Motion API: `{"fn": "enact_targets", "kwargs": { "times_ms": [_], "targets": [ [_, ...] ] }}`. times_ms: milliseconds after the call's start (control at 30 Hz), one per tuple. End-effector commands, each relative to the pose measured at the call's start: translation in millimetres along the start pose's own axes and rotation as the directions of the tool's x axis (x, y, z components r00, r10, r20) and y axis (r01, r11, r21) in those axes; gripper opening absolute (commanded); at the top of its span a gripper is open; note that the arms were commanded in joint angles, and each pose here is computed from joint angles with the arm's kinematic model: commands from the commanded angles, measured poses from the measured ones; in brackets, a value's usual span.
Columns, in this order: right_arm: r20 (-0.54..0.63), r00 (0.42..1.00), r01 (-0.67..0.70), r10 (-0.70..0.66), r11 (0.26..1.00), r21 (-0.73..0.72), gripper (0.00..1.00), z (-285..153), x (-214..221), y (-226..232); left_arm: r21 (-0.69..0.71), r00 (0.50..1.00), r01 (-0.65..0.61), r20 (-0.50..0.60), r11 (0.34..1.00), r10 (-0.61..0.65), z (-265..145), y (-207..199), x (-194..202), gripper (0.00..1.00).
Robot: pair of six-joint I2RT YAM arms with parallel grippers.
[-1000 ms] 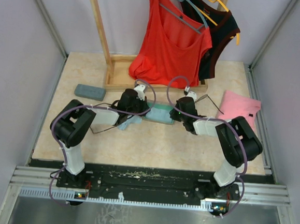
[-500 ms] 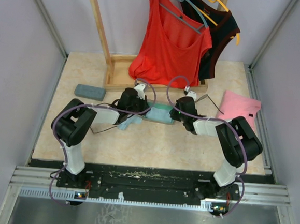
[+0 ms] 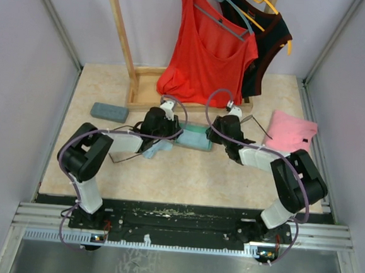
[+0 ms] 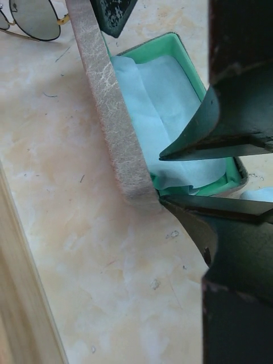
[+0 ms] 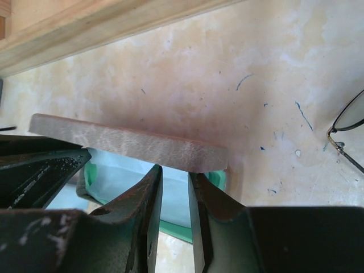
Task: Organize the sunglasses
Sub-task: Place the glasses cleaning cloth in the sunglasses case, then adjust the sunglasses case at the center of the board.
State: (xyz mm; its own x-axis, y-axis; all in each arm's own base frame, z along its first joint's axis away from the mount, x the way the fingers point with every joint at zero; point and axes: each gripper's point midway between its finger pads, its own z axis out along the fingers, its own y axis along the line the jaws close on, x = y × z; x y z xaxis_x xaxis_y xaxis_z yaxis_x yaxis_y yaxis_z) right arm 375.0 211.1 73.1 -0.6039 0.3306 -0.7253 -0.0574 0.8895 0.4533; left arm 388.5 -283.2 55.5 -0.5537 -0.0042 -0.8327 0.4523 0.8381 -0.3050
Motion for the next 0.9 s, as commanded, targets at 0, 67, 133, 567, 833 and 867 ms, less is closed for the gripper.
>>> {"fn": "enact_targets", "kwargs": {
  "times_ms": [0, 67, 133, 567, 833, 867],
  "targets": [
    [0.074, 0.997, 0.011, -0.01, 1.0, -0.014, 0.27, -15.4, -23.6, 3.6, -0.036, 0.999, 0.011, 0.053, 0.999, -0.009, -13.4, 5.0, -17.1, 0.38],
    [0.072, 0.997, 0.014, -0.014, 1.0, 0.0, 0.29, -19.5, -21.6, -0.8, -0.04, 0.998, 0.019, 0.052, 0.999, -0.017, -17.2, 5.5, -15.4, 0.4],
    [0.066, 0.998, 0.018, -0.019, 1.0, 0.02, 0.3, -23.6, -18.4, -6.3, -0.05, 0.998, 0.03, 0.049, 0.998, -0.027, -22.0, 7.1, -13.1, 0.41],
    [-0.029, 0.999, 0.032, -0.03, 0.998, 0.058, 0.34, -27.0, 11.8, -23.1, -0.067, 0.993, 0.102, 0.07, 0.993, -0.098, -61.0, 6.8, -8.5, 0.47],
    [-0.094, 0.995, 0.046, -0.04, 0.997, 0.068, 0.33, -11.6, 25.8, -25.7, -0.12, 0.989, 0.12, 0.101, 0.985, -0.109, -87.8, 13.6, -14.2, 0.47],
    [-0.1, 0.994, 0.05, -0.043, 0.996, 0.075, 0.33, -10.3, 27.1, -27.1, -0.123, 0.989, 0.121, 0.103, 0.985, -0.109, -90.0, 14.0, -14.7, 0.48]
  ]
}}
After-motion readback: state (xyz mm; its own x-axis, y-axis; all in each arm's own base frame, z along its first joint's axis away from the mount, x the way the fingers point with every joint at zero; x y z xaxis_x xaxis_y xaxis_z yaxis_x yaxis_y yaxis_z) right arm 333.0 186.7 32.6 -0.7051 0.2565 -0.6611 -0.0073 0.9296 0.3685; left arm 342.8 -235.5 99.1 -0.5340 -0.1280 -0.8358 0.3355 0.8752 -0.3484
